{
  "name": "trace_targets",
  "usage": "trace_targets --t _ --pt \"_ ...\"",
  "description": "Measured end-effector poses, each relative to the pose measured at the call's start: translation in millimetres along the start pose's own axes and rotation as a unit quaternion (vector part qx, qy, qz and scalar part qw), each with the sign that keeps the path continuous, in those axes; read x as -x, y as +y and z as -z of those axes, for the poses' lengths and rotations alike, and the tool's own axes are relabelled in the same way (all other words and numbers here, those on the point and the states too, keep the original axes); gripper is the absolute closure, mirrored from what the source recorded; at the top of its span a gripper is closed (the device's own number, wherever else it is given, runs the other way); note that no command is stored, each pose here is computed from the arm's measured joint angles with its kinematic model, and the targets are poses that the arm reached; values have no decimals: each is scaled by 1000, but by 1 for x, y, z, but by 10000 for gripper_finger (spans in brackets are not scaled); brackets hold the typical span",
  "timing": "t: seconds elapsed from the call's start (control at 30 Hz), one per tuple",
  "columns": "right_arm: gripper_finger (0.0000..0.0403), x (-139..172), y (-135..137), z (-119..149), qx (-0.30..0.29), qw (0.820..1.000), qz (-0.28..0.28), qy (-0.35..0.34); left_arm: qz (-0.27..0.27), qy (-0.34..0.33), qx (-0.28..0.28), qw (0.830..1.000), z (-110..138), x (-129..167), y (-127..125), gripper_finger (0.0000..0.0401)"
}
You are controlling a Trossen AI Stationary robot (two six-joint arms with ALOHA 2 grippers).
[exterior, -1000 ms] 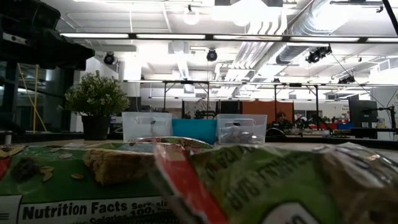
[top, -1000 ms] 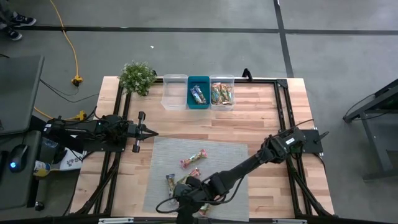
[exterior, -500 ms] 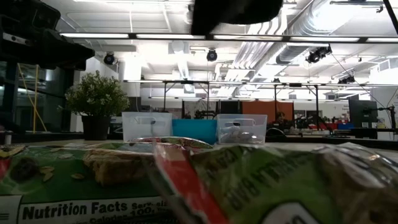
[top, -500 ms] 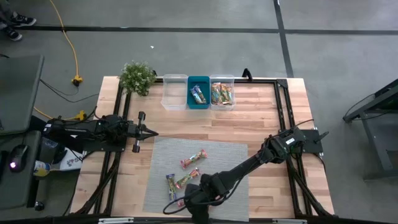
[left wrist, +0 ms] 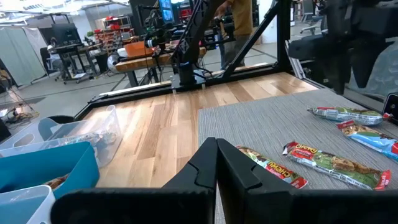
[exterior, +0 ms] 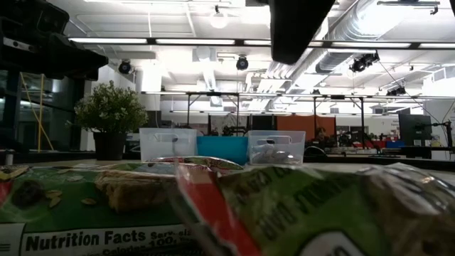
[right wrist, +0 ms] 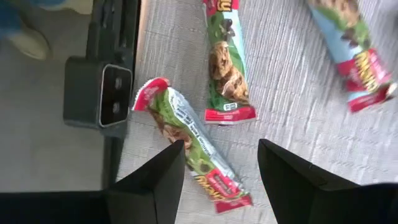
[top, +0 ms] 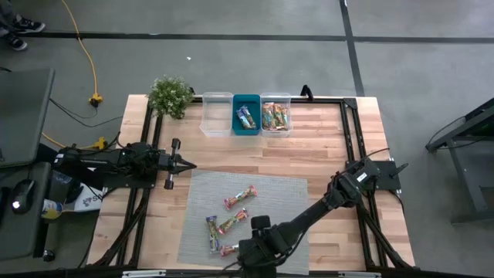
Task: Pick and place Granola Bars by type
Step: Put the red granola bar into the left transparent bin
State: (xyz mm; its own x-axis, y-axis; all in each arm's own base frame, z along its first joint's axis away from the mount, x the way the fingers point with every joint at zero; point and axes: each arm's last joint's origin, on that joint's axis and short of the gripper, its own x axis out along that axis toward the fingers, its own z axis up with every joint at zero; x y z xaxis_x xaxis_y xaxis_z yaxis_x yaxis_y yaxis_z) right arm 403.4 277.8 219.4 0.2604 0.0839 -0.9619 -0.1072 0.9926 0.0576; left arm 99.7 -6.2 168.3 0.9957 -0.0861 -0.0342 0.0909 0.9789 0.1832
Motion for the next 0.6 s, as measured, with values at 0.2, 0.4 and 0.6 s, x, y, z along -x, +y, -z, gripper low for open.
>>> trace_targets --t 0.2,0.4,0.6 --pt "217 -5 9 8 48 999 11 2 0 0 0 1000 0 0 0 400" --pt "217 -19 17 20 66 998 22 14 0 0 0 1000 0 0 0 400" --pt "217 -38 21 32 75 997 23 28 0 0 0 1000 0 0 0 400"
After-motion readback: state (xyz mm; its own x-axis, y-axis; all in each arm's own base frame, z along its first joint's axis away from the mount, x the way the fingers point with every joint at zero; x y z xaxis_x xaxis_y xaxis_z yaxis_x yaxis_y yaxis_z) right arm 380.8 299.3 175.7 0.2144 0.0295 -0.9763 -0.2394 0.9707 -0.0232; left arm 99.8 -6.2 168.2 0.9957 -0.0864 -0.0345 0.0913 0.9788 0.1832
